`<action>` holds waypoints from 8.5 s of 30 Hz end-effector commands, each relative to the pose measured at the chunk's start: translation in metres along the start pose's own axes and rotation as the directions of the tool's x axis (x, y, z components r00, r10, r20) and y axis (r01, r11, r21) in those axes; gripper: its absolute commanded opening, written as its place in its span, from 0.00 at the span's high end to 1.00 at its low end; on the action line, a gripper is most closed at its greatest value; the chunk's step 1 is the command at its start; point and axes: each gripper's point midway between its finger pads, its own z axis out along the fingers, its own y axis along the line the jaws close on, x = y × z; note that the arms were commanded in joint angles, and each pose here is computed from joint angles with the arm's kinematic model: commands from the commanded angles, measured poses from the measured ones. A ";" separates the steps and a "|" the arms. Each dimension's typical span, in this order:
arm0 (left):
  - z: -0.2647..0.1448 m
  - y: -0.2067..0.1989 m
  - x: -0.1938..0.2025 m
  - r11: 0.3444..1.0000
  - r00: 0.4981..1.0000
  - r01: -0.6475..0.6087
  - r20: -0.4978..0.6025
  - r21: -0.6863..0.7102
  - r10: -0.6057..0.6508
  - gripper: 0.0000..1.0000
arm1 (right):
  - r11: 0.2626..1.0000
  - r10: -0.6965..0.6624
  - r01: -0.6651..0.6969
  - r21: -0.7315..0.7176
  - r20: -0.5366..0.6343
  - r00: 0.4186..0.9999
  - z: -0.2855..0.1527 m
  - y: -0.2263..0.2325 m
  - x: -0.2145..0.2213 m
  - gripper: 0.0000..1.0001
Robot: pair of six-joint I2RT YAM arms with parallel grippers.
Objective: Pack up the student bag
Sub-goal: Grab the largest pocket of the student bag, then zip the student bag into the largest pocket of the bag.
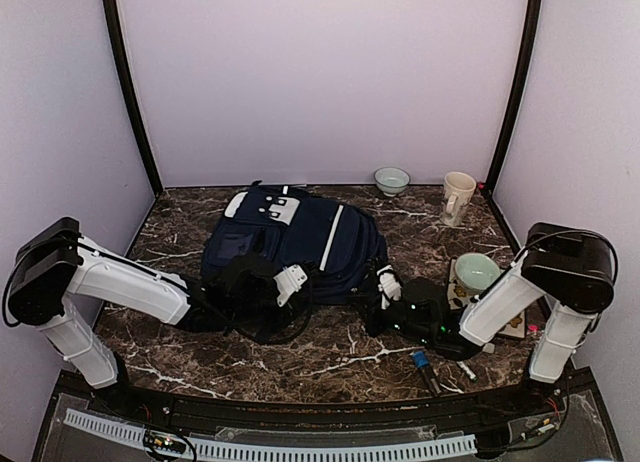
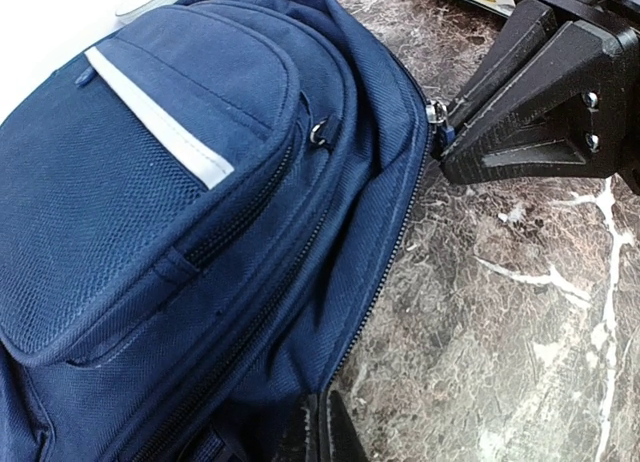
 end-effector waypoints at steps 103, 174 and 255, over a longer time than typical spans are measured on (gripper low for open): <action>-0.061 -0.031 0.012 0.983 0.968 -0.182 0.176 -0.010 0.181 1.00 | 0.980 0.021 0.002 0.199 -0.112 0.993 -0.040 -0.029 0.004 1.00; -0.035 -0.057 0.003 0.984 0.989 -0.127 0.096 0.125 0.115 1.00 | 0.995 0.002 0.012 0.102 -0.137 0.991 -0.035 -0.016 0.009 1.00; -0.106 -0.018 -0.011 1.000 0.965 0.012 0.263 0.018 -0.017 1.00 | 0.958 -0.190 0.160 -0.240 -0.109 0.976 0.012 0.014 0.007 0.91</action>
